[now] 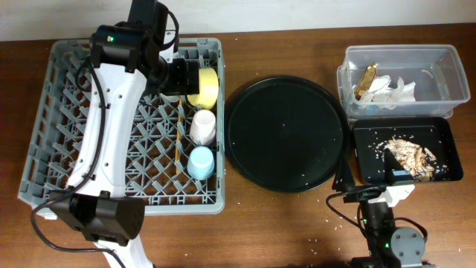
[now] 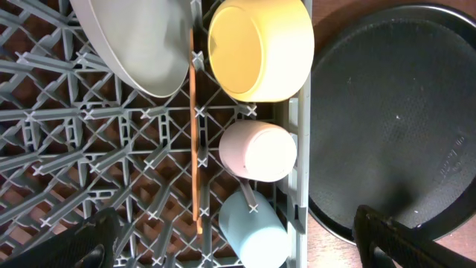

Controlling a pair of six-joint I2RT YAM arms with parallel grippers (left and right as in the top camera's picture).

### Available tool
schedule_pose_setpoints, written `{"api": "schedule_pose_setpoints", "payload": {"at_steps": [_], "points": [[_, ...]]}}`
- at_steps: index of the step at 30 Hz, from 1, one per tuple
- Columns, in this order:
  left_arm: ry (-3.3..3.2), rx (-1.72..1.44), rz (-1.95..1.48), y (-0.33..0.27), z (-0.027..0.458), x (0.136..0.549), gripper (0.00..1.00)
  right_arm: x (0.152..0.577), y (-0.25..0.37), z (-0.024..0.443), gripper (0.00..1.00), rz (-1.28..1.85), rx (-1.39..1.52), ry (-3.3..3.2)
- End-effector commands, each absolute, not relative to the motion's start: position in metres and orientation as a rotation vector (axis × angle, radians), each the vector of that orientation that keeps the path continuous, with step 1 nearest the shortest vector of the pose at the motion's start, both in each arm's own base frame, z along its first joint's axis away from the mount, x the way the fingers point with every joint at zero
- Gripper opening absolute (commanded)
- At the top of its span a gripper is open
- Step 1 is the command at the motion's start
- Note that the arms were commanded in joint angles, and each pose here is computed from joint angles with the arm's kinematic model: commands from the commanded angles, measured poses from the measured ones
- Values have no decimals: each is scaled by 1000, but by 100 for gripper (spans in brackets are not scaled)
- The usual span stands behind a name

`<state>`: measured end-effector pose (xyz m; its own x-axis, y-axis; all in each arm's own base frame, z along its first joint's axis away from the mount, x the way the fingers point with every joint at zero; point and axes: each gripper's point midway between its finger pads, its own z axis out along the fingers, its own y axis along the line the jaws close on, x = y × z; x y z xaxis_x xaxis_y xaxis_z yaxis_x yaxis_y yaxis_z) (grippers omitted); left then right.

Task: Sort waste into correct bins and load items into the dishwasher rack

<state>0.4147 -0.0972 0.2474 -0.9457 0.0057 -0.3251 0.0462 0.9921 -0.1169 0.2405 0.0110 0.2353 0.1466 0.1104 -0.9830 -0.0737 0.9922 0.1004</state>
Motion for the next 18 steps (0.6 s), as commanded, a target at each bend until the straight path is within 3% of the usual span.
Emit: {"api": "schedule_pose_setpoints", "payload": {"at_steps": [1,7,14,18], "points": [[2782,47,-190,-98,257,414,99,239,15,232,99,149,12,1374],[2782,47,-190,-98,257,414,99,241,18,223,98,157,5,1377],[2782,47,-190,-98,257,414,99,245,17,157,99,152,21,1647],[2782,46,-189,-98,257,414,99,246,16,156,98,148,25,1649]]}}
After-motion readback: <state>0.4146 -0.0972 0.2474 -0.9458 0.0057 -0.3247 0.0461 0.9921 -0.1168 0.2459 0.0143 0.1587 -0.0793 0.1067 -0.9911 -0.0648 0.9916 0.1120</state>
